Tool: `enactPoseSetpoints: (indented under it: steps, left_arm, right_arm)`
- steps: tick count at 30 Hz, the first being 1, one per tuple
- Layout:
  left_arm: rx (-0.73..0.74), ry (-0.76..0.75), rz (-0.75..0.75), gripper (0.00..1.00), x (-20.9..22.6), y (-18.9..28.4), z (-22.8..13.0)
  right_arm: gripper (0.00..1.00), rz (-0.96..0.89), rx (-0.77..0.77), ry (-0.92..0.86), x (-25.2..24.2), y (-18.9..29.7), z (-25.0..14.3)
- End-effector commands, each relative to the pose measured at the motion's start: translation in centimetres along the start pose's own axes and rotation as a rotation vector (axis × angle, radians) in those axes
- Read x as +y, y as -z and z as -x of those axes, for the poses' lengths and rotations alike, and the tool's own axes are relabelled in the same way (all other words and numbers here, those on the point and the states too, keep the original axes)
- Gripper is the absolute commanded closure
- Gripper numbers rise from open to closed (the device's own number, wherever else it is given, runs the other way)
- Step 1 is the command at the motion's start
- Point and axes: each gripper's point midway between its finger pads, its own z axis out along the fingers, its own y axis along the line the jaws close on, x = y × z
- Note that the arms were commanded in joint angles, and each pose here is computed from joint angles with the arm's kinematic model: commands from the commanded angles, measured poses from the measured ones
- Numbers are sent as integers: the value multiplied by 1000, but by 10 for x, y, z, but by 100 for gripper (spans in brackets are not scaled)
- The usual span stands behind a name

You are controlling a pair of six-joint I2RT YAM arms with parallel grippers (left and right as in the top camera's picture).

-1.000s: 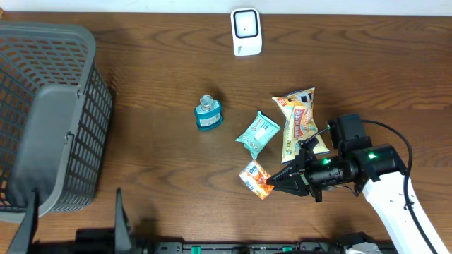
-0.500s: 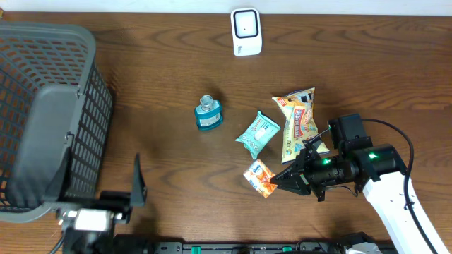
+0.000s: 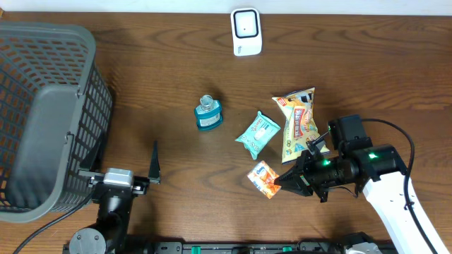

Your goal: Scan the item barcode

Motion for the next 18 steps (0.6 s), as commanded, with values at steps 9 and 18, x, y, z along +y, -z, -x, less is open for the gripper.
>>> enactPoseSetpoints:
  steps: [9, 18]
  left_arm:
    - [197, 38, -42, 1, -11, 6, -49]
    - [440, 73, -75, 1, -21, 25, -105]
  right_arm:
    - [98, -26, -21, -1, -6, 2, 2]
    - [99, -85, -87, 1, -15, 3, 13]
